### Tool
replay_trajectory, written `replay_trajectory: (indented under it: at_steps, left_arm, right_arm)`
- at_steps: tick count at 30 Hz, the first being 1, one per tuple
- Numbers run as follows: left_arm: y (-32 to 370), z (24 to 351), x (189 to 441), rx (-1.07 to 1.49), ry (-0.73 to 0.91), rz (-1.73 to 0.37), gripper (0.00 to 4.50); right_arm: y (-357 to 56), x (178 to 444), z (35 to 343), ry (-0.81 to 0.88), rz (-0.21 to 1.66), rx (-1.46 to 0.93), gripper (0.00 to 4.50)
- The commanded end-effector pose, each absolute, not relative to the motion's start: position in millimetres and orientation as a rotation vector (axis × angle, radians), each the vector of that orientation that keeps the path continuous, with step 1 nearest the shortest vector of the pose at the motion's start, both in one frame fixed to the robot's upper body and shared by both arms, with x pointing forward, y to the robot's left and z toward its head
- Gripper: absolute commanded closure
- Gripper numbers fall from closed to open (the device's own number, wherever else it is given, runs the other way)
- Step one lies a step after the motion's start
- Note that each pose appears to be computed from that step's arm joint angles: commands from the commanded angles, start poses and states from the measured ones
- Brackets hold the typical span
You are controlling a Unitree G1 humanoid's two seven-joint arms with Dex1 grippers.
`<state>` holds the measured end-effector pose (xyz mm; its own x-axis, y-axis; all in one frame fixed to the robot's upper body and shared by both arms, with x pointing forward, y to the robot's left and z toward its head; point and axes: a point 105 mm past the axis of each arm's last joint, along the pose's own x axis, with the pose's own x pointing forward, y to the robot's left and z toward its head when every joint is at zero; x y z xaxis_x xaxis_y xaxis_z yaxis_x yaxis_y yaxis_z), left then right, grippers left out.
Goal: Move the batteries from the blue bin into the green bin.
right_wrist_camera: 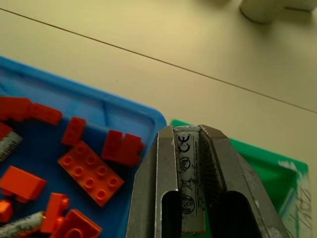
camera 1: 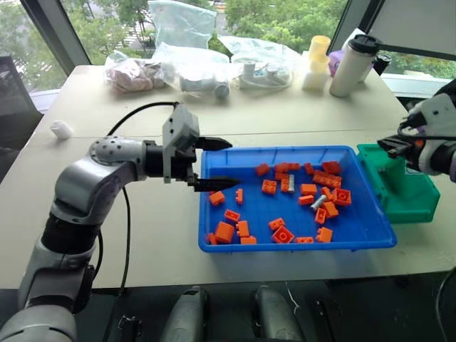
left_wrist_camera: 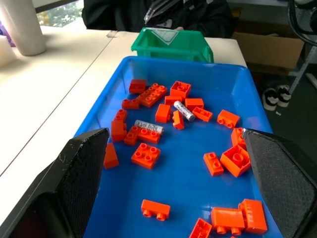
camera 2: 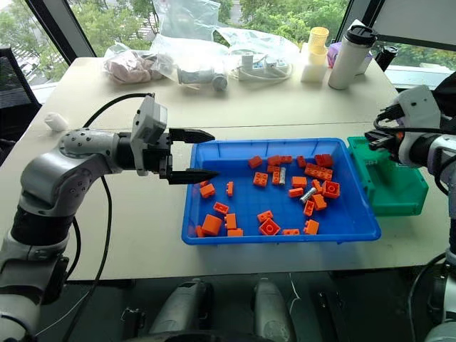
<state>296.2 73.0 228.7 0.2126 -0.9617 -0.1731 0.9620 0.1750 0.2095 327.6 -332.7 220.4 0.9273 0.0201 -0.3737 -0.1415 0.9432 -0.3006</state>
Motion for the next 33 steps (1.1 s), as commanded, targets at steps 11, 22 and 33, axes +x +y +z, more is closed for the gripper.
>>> replay_trajectory:
  at_steps: [11, 22, 33]
  left_arm:
    - [71, 224, 295, 0.365, -0.011, -1.384, 0.00]
    - [74, 221, 294, 0.377, 0.003, -1.368, 0.00]
    - [99, 229, 288, 0.456, 0.064, -1.325, 0.00]
  right_arm:
    - [-369, 325, 208, 0.371, -0.043, -0.314, 4.45]
    - [-361, 338, 218, 0.314, -0.009, -0.318, 0.65]
    - [-207, 328, 211, 0.249, 0.741, -0.462, 0.65]
